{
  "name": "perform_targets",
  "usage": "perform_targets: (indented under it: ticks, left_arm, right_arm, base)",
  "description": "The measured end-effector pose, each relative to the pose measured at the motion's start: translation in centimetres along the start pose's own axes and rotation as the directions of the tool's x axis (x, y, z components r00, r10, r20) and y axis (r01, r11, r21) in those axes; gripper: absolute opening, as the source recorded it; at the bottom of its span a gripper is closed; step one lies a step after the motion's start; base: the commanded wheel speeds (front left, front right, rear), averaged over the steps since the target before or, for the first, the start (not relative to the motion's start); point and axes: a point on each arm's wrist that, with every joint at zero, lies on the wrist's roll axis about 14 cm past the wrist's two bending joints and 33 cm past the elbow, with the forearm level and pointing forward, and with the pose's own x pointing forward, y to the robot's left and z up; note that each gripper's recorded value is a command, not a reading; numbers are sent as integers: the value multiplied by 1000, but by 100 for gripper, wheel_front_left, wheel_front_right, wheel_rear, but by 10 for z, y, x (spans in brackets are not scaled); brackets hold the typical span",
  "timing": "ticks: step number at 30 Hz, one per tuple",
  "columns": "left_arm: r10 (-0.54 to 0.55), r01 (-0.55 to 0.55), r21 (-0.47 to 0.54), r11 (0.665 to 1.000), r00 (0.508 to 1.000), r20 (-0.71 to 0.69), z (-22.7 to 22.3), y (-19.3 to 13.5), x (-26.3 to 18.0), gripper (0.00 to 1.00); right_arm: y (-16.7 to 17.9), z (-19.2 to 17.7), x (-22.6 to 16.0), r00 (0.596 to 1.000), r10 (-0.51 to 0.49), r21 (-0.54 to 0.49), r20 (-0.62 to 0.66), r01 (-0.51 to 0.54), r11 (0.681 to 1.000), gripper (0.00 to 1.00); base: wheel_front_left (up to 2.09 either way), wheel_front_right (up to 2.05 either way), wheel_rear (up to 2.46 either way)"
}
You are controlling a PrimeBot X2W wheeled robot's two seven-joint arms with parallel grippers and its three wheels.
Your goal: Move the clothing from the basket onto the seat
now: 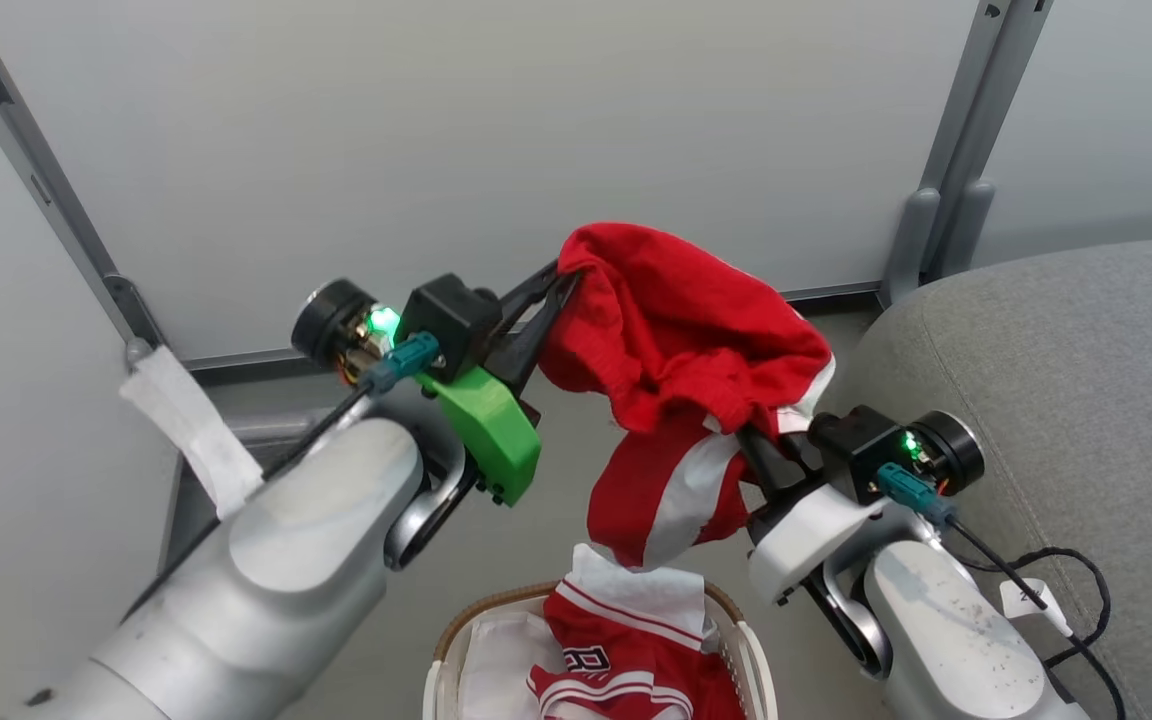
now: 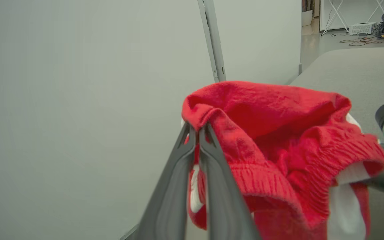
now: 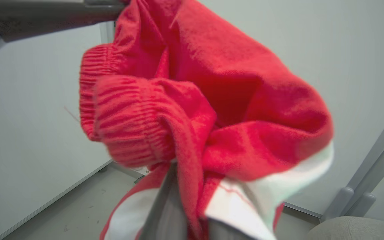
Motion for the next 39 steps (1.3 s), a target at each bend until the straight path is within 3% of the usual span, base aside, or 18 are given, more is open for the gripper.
perform_targets:
  ticks: [1, 9, 14, 30, 39]
  left_arm:
    - [10, -10, -28, 1000, 1000, -10, -9, -2, -3, 100]
    - [99, -116, -242, 963, 992, -79, -60, -15, -21, 100]
    - [139, -168, -316, 934, 984, -112, -83, -24, -37, 100]
    - [184, -225, -385, 895, 973, -142, -110, -49, -64, 100]
    - [112, -150, -395, 906, 987, -118, -107, -72, -47, 100]
  right_arm:
    - [-4, -1, 0, 1000, -11, -1, -3, 11, 1000, 0]
    - [-28, -3, -2, 997, -79, -18, -5, 79, 997, 0]
    - [-42, -2, -3, 993, -117, -23, -1, 117, 993, 0]
    - [-65, -5, -13, 983, -184, -55, -10, 183, 982, 0]
    - [-93, -5, -38, 962, -272, -116, -25, 268, 956, 0]
  base:
    - [0, 0, 0]
    - [0, 0, 0]
    - [0, 0, 0]
    - [0, 0, 0]
    - [0, 0, 0]
